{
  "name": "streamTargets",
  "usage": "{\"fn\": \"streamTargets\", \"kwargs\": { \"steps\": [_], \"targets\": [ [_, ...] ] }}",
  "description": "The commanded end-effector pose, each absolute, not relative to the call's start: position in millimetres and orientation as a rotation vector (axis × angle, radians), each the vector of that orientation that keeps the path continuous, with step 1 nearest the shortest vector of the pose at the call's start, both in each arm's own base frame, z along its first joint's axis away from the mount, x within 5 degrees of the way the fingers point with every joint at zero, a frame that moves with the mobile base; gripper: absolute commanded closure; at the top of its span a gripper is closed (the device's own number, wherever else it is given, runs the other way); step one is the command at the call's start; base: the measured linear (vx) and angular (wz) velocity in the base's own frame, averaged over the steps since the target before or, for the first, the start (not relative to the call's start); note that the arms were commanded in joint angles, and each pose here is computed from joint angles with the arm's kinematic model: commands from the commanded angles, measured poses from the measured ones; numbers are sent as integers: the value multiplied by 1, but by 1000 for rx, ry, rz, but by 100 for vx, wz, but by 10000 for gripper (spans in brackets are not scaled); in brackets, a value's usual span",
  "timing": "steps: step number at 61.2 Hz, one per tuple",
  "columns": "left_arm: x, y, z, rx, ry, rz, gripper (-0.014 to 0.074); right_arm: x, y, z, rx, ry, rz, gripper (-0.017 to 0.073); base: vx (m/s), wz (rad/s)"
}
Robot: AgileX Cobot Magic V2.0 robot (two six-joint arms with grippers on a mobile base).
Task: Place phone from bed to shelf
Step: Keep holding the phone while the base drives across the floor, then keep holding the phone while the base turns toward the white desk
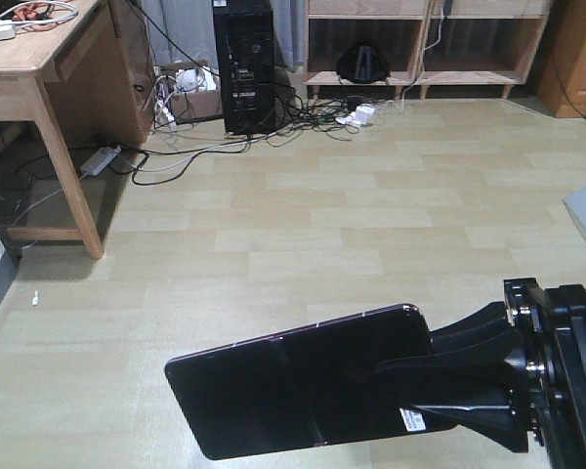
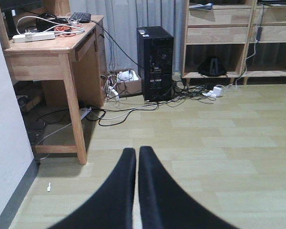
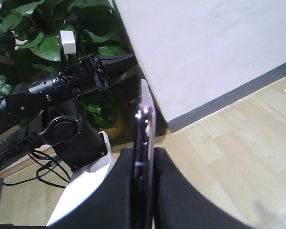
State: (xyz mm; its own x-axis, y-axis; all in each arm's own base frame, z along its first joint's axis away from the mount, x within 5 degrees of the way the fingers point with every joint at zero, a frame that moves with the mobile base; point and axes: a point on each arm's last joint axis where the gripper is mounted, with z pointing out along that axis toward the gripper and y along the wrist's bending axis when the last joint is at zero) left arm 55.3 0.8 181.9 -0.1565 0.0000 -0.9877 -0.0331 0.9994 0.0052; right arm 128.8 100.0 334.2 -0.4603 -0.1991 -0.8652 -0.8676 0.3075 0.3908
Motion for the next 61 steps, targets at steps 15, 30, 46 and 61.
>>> {"fn": "streamTargets", "kwargs": {
  "steps": [15, 30, 46, 61],
  "targets": [
    [56, 2, 188, -39, 1651, 31, 593, 123, 102, 351, -941, 1754, 1285, 564, 34, 8],
    [56, 2, 188, -39, 1651, 31, 593, 123, 102, 351, -941, 1754, 1285, 564, 33, -1],
    [56, 2, 188, -39, 1651, 31, 593, 123, 102, 351, -941, 1754, 1285, 564, 32, -15],
    [56, 2, 188, -39, 1651, 31, 593, 123, 102, 351, -941, 1754, 1285, 564, 29, -33]
  ]
}}
